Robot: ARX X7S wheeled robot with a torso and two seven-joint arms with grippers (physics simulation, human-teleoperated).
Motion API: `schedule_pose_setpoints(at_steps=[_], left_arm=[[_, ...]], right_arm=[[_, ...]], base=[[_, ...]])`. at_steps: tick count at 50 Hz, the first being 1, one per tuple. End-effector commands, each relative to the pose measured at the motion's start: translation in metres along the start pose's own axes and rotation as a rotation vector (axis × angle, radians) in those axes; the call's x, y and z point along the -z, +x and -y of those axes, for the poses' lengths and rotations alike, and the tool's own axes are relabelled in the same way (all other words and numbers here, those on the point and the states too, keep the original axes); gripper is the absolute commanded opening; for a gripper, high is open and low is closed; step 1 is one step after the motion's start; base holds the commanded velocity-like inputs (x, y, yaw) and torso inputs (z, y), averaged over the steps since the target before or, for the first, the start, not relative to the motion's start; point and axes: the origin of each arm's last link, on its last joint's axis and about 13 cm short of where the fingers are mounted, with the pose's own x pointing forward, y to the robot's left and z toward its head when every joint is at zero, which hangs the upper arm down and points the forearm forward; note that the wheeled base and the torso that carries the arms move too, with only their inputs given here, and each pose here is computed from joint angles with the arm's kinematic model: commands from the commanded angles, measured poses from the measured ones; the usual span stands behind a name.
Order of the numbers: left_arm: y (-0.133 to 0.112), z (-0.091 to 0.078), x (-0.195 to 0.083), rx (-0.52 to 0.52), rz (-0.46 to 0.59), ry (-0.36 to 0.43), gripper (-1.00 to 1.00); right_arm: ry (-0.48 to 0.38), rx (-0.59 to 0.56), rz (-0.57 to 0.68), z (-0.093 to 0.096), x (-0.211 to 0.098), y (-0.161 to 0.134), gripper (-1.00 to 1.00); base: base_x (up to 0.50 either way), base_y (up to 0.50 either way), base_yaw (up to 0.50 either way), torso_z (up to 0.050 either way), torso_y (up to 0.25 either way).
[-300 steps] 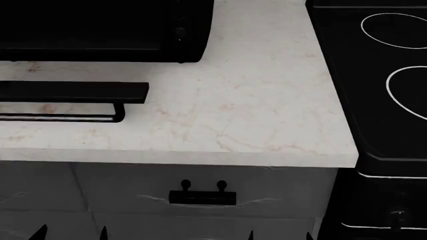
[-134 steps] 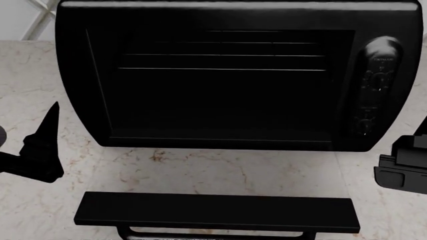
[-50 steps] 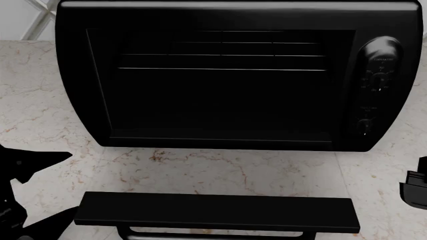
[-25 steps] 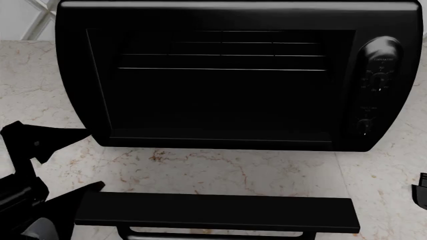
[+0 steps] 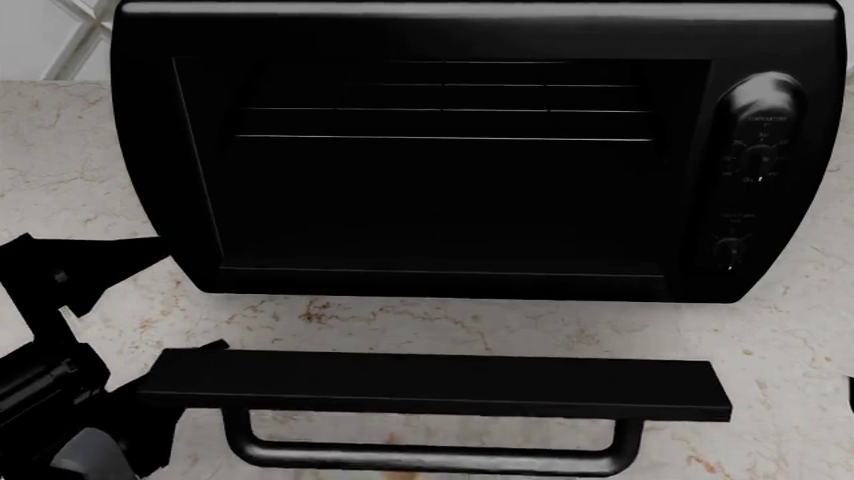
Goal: Close the toaster oven door.
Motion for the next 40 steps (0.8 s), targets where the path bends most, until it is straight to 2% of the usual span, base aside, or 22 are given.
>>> schedule_pose_setpoints(at_steps=[1, 4, 13, 24, 29, 32, 33, 40], left_arm=[[0.008, -0.011, -0.013, -0.226, 0.016, -0.117, 1.00], [0.007, -0.006, -0.019, -0.256, -0.022, -0.193, 1.00], [0.002, 0.002, -0.033, -0.351, -0.128, -0.343, 1.00], [0.008, 0.006, -0.046, -0.485, -0.203, -0.442, 1.00], [0.012, 0.009, -0.053, -0.535, -0.292, -0.542, 1.00], [0.017, 0.008, -0.058, -0.569, -0.296, -0.597, 1.00], [0.019, 0.009, -0.059, -0.577, -0.318, -0.587, 1.00], [0.030, 0.014, -0.071, -0.595, -0.297, -0.679, 1.00]], right_arm=[[0.001, 0.005, 0.002, 0.001, 0.000, -0.001, 1.00], [0.002, 0.007, 0.001, 0.002, 0.000, -0.001, 1.00], [0.005, 0.013, 0.007, 0.004, -0.001, -0.001, 1.00], [0.007, 0.019, 0.012, 0.006, -0.003, -0.001, 1.00], [0.007, 0.022, 0.014, 0.007, -0.002, -0.001, 1.00], [0.008, 0.027, 0.017, 0.009, -0.003, -0.002, 1.00], [0.008, 0.029, 0.017, 0.010, -0.003, -0.002, 1.00], [0.010, 0.035, 0.022, 0.011, -0.004, -0.002, 1.00]], base=[[0.00, 0.00, 0.00, 0.000, 0.000], [0.00, 0.00, 0.00, 0.000, 0.000], [0.00, 0.00, 0.00, 0.000, 0.002], [0.00, 0.00, 0.00, 0.001, 0.002], [0.00, 0.00, 0.00, 0.000, 0.002], [0.00, 0.00, 0.00, 0.000, 0.003], [0.00, 0.00, 0.00, 0.000, 0.000], [0.00, 0.00, 0.00, 0.000, 0.001]])
